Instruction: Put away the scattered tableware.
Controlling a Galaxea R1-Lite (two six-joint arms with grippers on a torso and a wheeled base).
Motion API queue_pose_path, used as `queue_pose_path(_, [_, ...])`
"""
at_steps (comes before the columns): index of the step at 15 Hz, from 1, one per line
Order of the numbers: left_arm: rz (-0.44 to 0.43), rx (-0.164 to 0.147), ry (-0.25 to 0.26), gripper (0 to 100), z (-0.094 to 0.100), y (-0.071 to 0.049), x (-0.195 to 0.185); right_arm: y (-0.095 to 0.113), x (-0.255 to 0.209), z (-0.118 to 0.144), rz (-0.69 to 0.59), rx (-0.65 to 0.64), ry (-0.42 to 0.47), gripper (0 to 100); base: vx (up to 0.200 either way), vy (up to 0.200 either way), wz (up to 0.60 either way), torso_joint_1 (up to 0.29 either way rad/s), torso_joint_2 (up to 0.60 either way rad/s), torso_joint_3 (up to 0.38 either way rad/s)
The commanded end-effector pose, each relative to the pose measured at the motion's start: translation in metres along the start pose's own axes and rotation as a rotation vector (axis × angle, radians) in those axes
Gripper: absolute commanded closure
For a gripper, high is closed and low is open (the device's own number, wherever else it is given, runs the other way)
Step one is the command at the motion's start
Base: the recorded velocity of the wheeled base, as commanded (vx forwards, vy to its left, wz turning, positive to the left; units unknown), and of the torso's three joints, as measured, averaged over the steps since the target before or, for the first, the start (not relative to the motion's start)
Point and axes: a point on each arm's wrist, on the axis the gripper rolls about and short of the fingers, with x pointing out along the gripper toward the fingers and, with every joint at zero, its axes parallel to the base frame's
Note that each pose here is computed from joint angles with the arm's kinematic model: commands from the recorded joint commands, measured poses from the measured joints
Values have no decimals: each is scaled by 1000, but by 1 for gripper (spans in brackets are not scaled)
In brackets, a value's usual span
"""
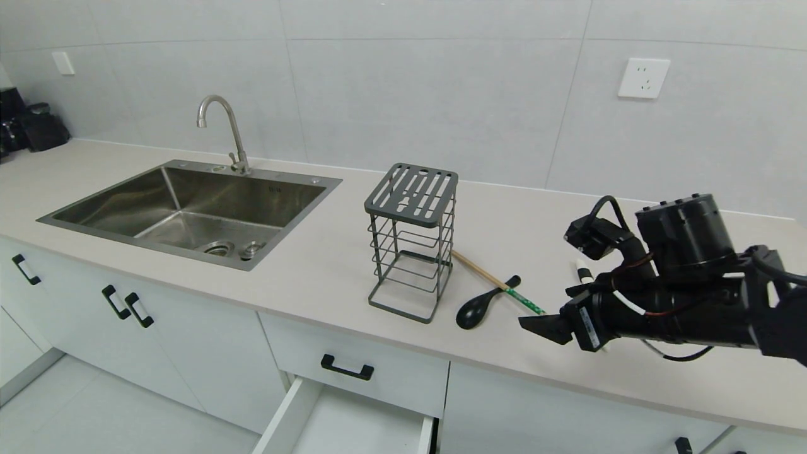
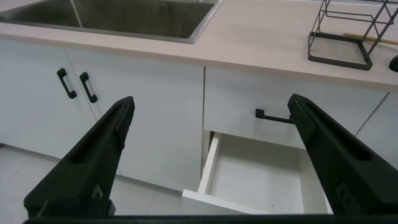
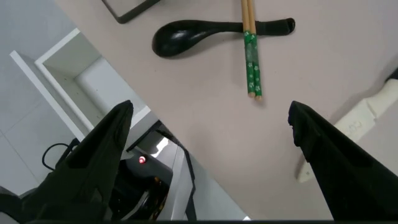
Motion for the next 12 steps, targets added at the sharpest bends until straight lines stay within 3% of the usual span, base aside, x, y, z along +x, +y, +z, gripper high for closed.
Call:
queue_pose_path(1, [0, 0, 1, 0, 0, 0, 0, -2, 27, -3, 5, -2, 66, 0, 0, 0, 0, 0, 0, 0])
queue_pose_path(3, [0, 0, 1, 0, 0, 0, 0, -5, 42, -9, 4, 1, 107, 0, 0, 0, 0, 0, 0, 0])
queue_pose_path(6, [0, 0, 1, 0, 0, 0, 0, -18, 77, -11, -22, -17, 49, 0, 0, 0, 0, 0, 0, 0])
queue_pose_path(12, [0, 0, 0, 0, 0, 0, 0, -28, 92, -9, -41, -43, 44, 0, 0, 0, 0, 0, 0, 0])
